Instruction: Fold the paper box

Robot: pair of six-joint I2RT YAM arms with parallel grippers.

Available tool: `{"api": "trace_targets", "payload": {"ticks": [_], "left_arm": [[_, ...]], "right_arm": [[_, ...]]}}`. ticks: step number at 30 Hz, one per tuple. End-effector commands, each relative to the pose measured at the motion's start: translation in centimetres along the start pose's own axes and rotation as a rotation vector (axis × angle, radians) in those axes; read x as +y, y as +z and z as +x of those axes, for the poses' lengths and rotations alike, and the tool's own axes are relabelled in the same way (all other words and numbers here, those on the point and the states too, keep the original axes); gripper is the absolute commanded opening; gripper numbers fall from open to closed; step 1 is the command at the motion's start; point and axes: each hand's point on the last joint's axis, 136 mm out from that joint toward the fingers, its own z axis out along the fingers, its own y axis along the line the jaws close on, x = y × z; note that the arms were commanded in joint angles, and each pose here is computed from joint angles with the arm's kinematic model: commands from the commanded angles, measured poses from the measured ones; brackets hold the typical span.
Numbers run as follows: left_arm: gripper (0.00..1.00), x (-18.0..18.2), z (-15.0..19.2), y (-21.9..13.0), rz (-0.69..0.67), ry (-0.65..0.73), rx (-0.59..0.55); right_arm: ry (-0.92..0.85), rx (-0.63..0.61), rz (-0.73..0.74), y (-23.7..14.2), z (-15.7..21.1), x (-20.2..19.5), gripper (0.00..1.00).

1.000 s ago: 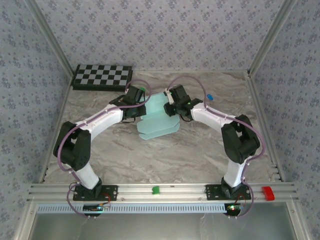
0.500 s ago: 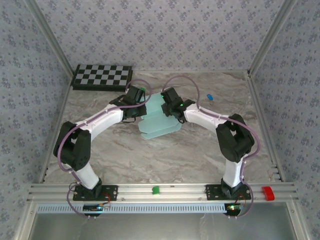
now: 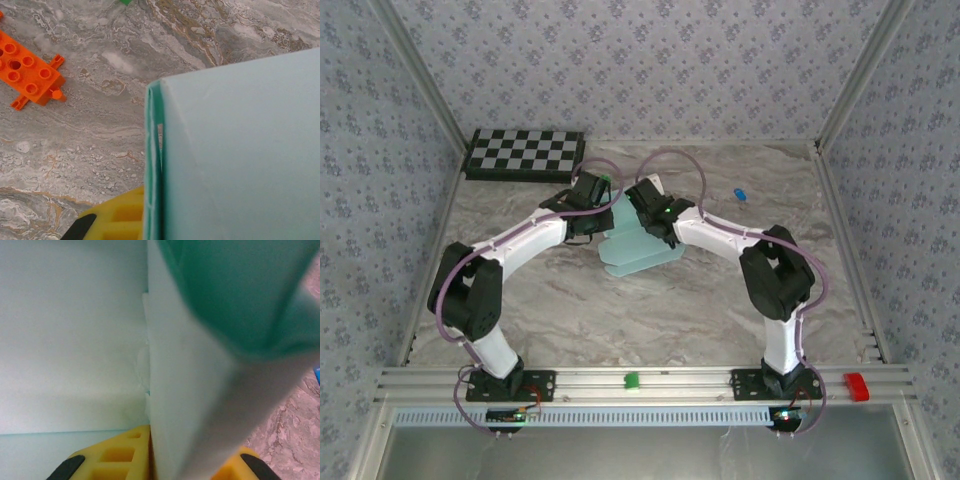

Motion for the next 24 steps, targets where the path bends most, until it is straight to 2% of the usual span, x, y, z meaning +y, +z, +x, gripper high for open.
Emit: {"api": "trace_targets", "payload": {"ticks": [1, 24], "left_arm": [[0.0, -0.6, -0.6, -0.7, 0.012, 0.006, -0.008], [0.0, -0.2, -0.3, -0.3, -0.011, -0.005, 0.002]], "right_arm": [[-0.022, 0.054, 0.155, 0.6, 1.1, -2.8, 0.17], [0.001, 0.109, 0.387, 0.6, 2.5, -4.9, 0.08]]}}
